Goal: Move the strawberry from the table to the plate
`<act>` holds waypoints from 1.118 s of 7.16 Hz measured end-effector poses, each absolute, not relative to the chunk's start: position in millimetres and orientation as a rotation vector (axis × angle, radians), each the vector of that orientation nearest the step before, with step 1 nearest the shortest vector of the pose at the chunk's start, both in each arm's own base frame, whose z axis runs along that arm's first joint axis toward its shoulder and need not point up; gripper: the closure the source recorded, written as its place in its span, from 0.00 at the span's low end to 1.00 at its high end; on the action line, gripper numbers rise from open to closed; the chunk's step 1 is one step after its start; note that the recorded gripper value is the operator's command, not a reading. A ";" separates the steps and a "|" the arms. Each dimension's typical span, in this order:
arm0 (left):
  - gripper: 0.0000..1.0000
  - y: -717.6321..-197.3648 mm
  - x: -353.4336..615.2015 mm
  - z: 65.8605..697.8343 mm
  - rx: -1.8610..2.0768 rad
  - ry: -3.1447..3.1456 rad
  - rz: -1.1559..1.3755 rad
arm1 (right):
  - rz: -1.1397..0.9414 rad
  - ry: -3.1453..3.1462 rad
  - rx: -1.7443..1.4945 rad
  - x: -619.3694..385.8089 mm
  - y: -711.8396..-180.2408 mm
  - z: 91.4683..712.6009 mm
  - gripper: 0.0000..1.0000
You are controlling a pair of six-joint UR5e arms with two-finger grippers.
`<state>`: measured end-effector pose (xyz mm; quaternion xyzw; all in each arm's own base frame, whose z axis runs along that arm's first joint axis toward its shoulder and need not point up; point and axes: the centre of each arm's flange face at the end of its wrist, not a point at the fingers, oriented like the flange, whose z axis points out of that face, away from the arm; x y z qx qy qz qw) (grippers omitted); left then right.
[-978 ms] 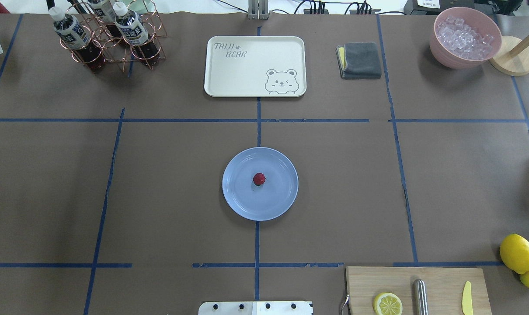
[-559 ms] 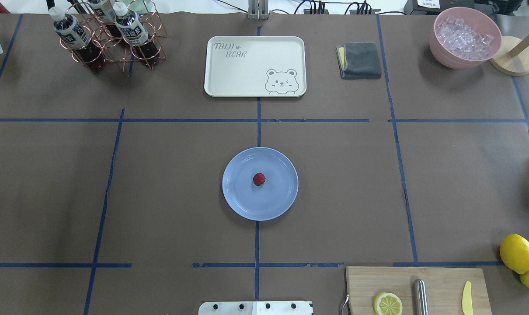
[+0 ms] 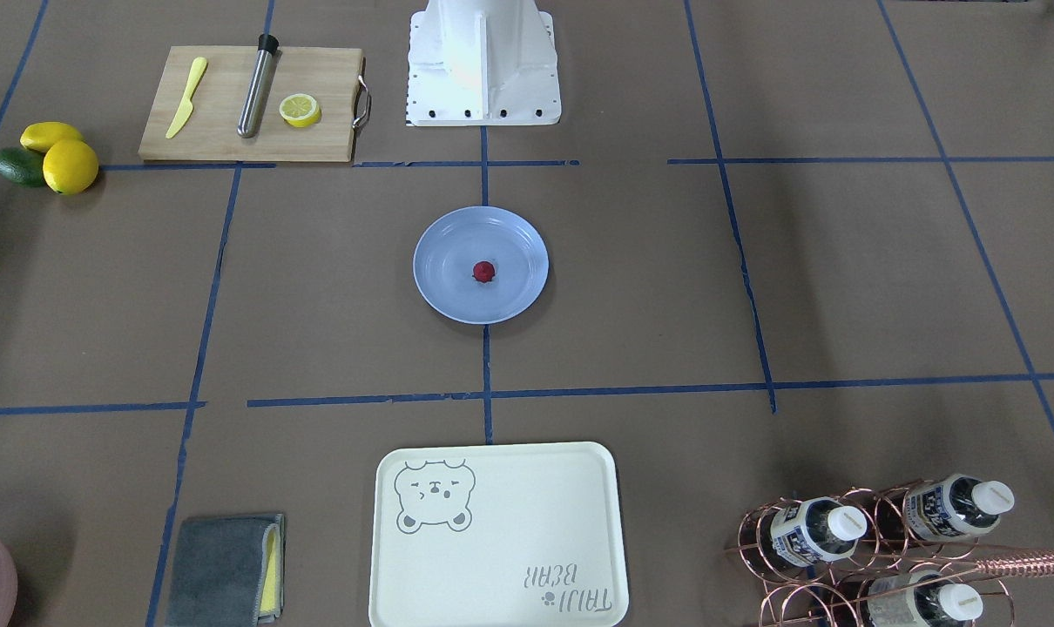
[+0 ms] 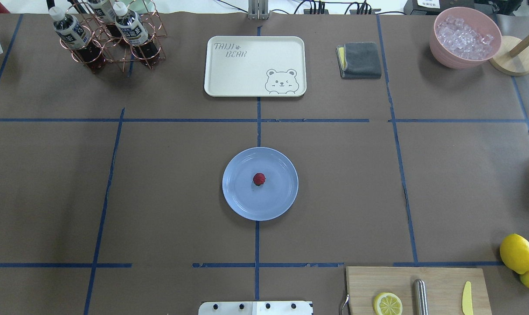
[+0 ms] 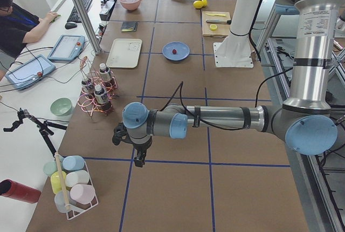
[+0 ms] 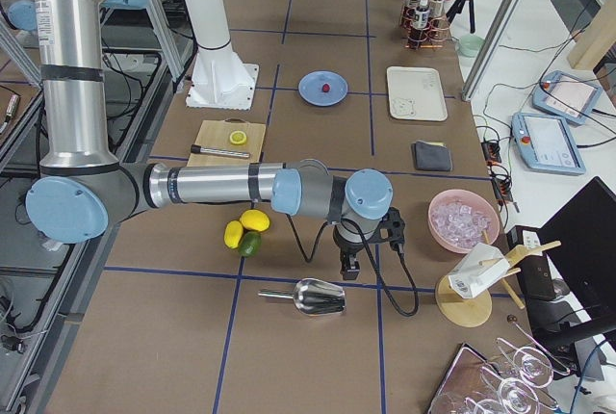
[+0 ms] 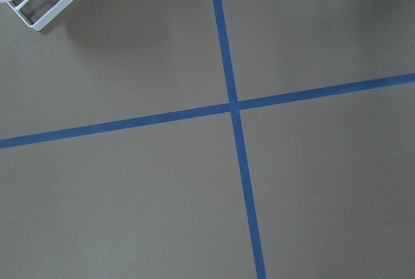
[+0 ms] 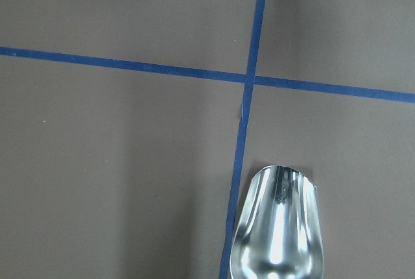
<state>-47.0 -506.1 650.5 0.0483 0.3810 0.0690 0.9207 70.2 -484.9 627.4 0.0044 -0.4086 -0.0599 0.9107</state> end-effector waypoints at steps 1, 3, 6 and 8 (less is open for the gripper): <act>0.00 -506.2 -47.1 649.8 0.101 0.783 0.142 | -0.117 -0.842 0.026 71.1 -484.0 629.6 0.00; 0.00 -506.7 -47.1 648.6 0.102 0.782 0.142 | -0.080 -0.838 0.055 71.4 -477.7 640.5 0.00; 0.00 -506.9 -47.9 646.6 0.107 0.781 0.142 | -0.065 -0.837 0.062 71.5 -475.8 647.5 0.00; 0.00 -506.4 -48.7 646.3 0.108 0.780 0.141 | -0.052 -0.838 0.058 71.4 -475.9 647.6 0.00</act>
